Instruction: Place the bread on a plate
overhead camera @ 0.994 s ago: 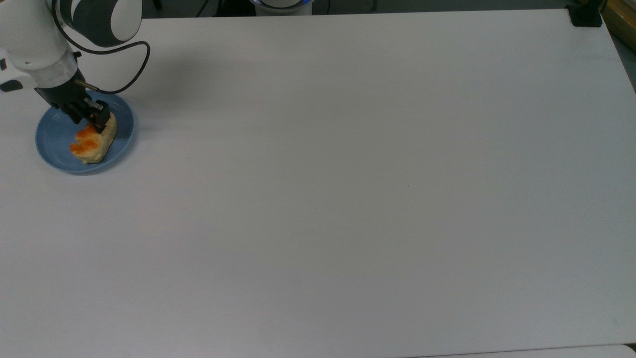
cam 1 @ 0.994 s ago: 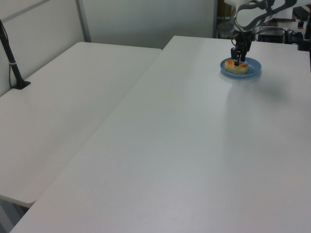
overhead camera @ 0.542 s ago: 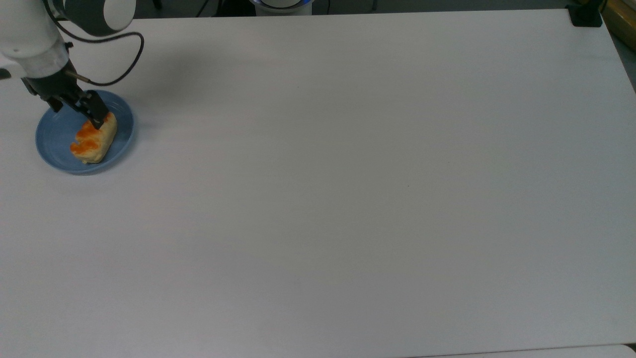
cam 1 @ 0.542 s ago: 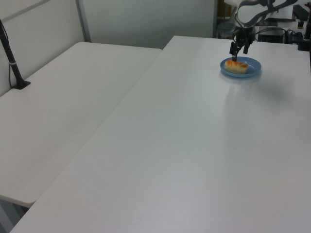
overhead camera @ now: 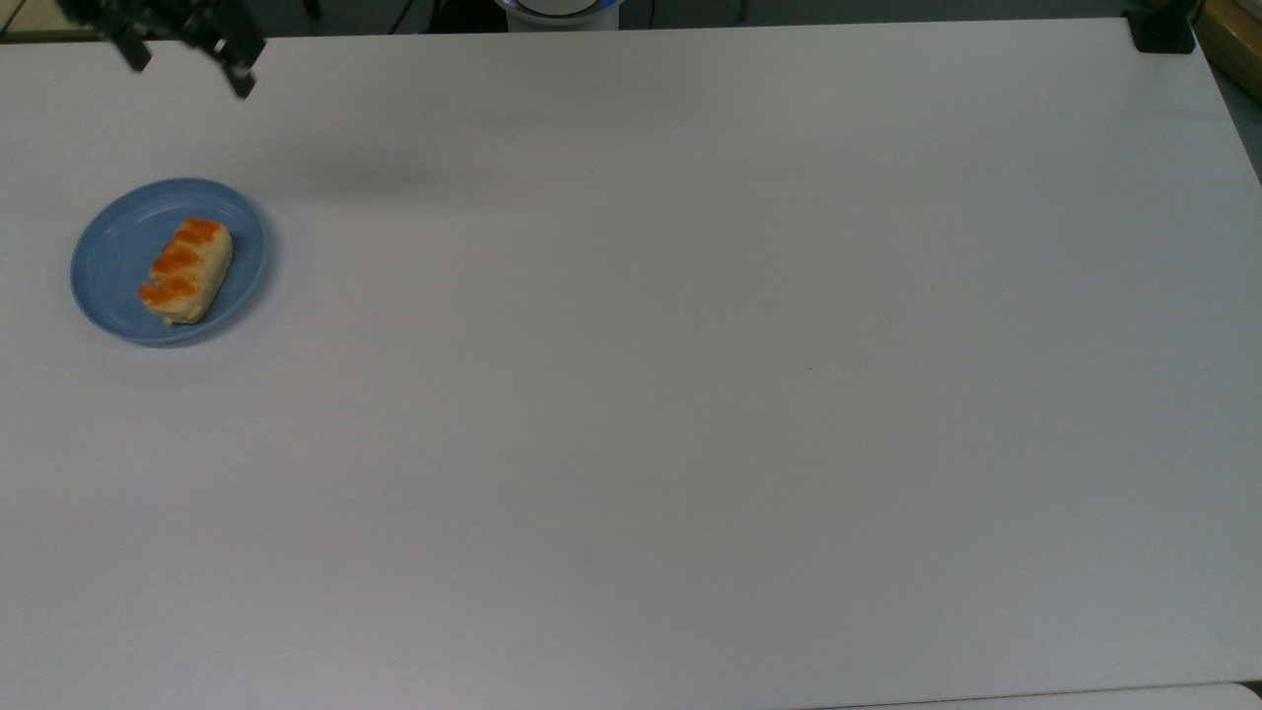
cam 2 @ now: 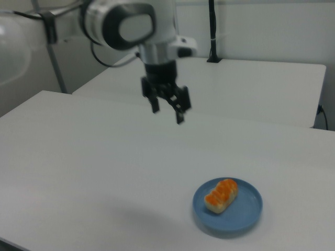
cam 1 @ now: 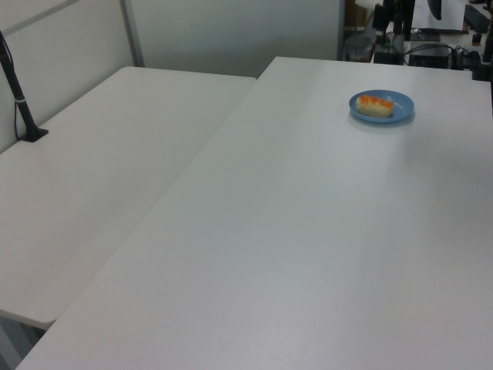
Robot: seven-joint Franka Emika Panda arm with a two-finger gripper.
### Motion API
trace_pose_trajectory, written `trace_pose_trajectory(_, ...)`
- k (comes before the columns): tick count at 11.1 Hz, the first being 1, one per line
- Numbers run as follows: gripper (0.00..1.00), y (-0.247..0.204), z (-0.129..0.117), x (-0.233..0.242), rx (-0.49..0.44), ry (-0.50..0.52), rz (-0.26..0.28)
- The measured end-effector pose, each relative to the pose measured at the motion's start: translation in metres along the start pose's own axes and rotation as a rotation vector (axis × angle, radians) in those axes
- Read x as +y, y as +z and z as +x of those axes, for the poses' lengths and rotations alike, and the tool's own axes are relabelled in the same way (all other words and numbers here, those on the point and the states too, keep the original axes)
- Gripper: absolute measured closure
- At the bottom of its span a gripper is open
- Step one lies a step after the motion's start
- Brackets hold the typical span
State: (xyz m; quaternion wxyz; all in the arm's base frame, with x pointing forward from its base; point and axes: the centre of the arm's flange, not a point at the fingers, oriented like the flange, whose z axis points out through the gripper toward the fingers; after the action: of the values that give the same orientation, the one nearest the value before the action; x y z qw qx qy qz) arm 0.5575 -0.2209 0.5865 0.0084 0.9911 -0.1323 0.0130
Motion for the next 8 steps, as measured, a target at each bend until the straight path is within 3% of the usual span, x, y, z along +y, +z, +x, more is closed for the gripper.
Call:
trace_pose_trajectory(3,0.0,-0.051,-0.024,-0.09,0.041,-0.02,0.009)
trace_pose_trajectory(5,0.0,-0.057,-0.034,-0.132,0.035,-0.082,0.013)
trace_pose_trajectory(8,0.0,-0.045,-0.037,-0.159,0.019,-0.156,0.012)
